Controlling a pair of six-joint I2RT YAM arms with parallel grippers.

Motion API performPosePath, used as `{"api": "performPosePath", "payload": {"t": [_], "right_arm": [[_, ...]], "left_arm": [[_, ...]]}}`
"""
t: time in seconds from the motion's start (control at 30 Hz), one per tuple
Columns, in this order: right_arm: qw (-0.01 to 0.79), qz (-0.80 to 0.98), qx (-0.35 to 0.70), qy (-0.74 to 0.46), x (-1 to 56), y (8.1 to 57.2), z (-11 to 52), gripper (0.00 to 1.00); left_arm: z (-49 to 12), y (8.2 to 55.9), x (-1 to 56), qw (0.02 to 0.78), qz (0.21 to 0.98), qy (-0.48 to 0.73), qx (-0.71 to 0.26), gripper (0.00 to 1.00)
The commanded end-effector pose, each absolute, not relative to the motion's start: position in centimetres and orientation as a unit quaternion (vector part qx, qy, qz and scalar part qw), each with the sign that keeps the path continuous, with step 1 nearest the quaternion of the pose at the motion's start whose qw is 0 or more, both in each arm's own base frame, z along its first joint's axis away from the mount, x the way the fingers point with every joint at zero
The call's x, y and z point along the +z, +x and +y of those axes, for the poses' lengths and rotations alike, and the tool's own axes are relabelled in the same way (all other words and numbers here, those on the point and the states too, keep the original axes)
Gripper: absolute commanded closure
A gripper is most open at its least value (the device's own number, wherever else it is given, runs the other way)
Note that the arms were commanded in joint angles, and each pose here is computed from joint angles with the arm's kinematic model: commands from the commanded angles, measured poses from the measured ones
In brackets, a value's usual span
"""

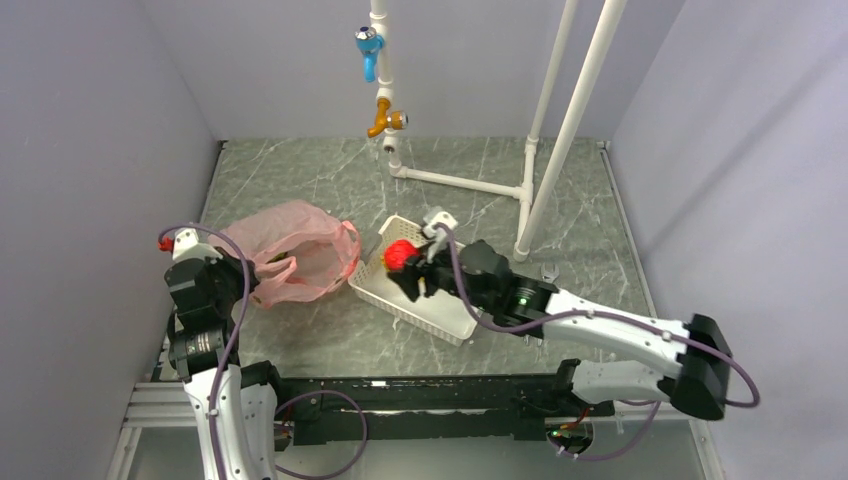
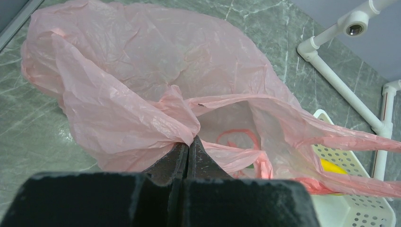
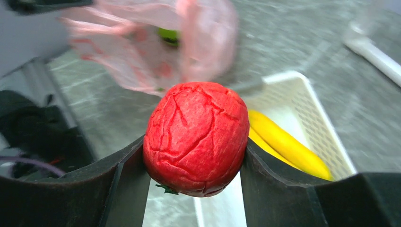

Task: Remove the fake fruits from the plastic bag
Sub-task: Place the fake fruit in the bin.

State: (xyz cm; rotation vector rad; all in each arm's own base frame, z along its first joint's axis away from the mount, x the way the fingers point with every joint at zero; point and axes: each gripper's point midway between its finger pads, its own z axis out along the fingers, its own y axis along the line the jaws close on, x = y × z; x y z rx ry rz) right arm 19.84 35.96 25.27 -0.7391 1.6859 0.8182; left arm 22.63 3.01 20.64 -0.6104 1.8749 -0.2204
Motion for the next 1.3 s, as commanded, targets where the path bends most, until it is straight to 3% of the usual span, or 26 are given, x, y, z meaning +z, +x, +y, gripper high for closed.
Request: {"api": "performPosePath", "payload": {"t": [0.0,0.13,0.37,0.63,0.83,1.13,1.27], "right_arm": [[0.563,0.765,0.225,-0.216,21.9,23.2,27.9,1.0],[0.532,0.82,0.159,-0.137,17.5,24.4,22.2,1.0],[0.443,0.876,0.137,-0.134,11.4,23.5,22.1,0.9],[0.411,0.898,0.038,-0.151,9.1,25.9,21.9,0.68],[0.394,0.904,0.02,-0.164,8.4,26.8,22.8,0.49],[0.383,0.908,-0.018,-0.167,7.0,26.9,21.8,0.42],[0.38,0.91,-0.025,-0.165,6.2,27.0,21.6,0.33]], "left_arm": [[3.0,23.0,21.0,0.559,0.787,-0.244,-0.094,1.0],[2.9,23.1,21.0,0.558,0.787,-0.243,-0.098,1.0],[2.8,23.2,21.0,0.56,0.786,-0.241,-0.101,1.0],[2.7,23.2,21.0,0.56,0.787,-0.238,-0.103,1.0],[2.7,23.3,21.0,0.56,0.787,-0.238,-0.103,1.0],[2.7,23.2,21.0,0.561,0.787,-0.237,-0.103,1.0],[2.5,23.3,21.0,0.559,0.787,-0.237,-0.107,1.0]]}}
